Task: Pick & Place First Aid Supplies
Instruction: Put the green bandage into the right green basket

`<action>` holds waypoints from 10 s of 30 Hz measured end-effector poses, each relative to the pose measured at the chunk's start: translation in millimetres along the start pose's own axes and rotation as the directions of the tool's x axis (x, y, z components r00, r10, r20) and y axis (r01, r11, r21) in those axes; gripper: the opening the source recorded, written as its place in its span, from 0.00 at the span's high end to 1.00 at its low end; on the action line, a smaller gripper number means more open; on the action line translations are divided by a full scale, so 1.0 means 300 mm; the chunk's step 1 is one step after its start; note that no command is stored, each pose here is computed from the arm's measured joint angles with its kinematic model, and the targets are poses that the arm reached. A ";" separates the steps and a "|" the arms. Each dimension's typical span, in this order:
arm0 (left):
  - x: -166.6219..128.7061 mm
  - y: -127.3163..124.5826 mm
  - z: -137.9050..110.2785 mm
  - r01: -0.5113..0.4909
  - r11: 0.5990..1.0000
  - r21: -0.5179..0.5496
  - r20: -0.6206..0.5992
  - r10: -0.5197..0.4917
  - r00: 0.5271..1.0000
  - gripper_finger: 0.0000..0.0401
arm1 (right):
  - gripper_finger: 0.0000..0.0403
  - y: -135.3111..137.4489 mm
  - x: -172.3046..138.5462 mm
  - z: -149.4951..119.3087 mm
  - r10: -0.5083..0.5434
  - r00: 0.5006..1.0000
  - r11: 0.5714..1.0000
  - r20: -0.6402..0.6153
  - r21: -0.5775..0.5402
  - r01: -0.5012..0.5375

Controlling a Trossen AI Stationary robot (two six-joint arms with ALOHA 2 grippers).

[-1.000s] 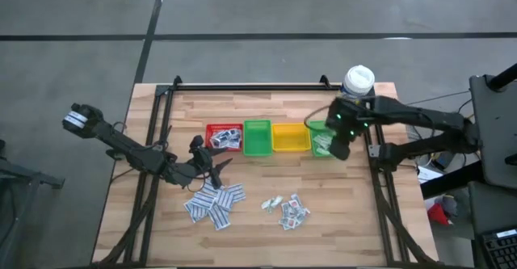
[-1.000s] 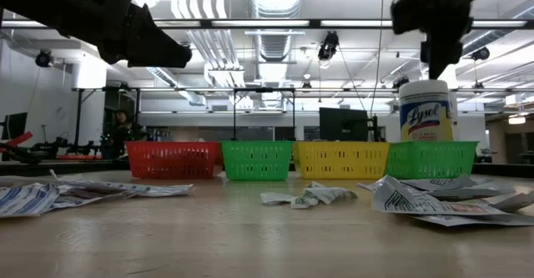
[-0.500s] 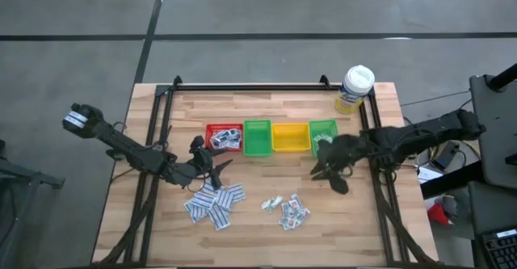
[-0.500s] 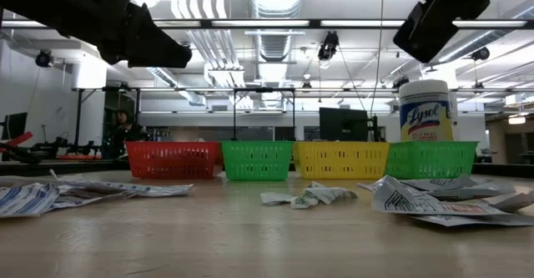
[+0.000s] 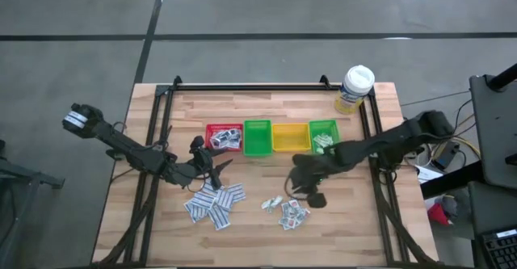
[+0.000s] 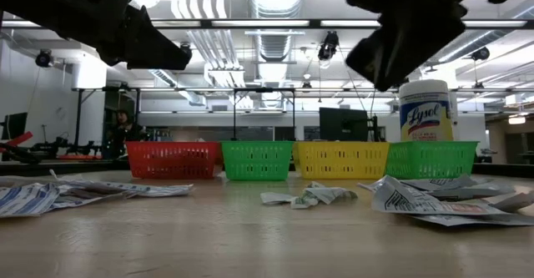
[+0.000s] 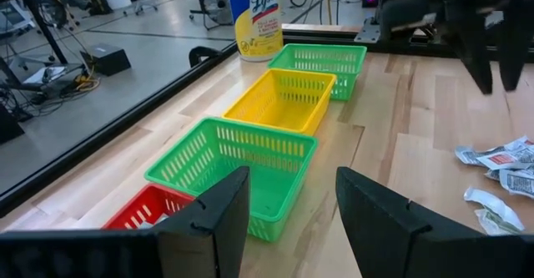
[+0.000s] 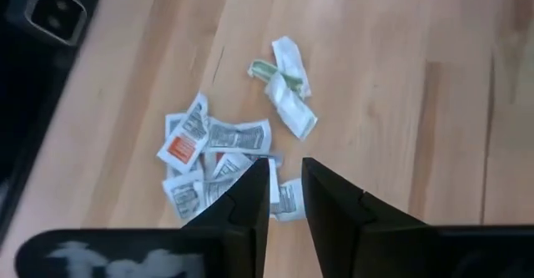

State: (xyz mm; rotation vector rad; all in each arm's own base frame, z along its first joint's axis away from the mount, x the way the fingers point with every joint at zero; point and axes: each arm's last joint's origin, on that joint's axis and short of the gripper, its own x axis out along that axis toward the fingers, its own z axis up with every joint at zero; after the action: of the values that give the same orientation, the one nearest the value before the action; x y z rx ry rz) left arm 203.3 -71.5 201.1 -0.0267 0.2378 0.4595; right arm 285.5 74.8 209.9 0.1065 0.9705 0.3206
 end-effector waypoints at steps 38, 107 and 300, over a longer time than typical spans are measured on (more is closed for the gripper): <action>0.000 0.002 -0.007 -0.004 1.000 0.020 -0.014 0.004 1.000 0.55 | 0.79 -0.032 0.315 0.097 -0.078 0.945 0.977 -0.318 0.164 0.136; 0.000 0.001 -0.005 -0.004 1.000 0.015 -0.012 0.004 1.000 0.55 | 0.98 0.039 -0.307 0.078 -0.540 0.812 0.748 -0.221 0.318 0.583; 0.000 0.003 -0.017 0.010 0.998 0.065 -0.040 -0.008 0.999 0.55 | 0.85 -0.053 0.248 0.220 -0.049 0.974 0.999 -0.222 -0.013 0.047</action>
State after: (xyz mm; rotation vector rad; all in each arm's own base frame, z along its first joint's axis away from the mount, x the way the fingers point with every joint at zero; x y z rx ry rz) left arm 201.7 -71.2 196.3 0.0273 0.2915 0.4422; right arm 382.2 86.7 184.5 0.0406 1.1921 0.2954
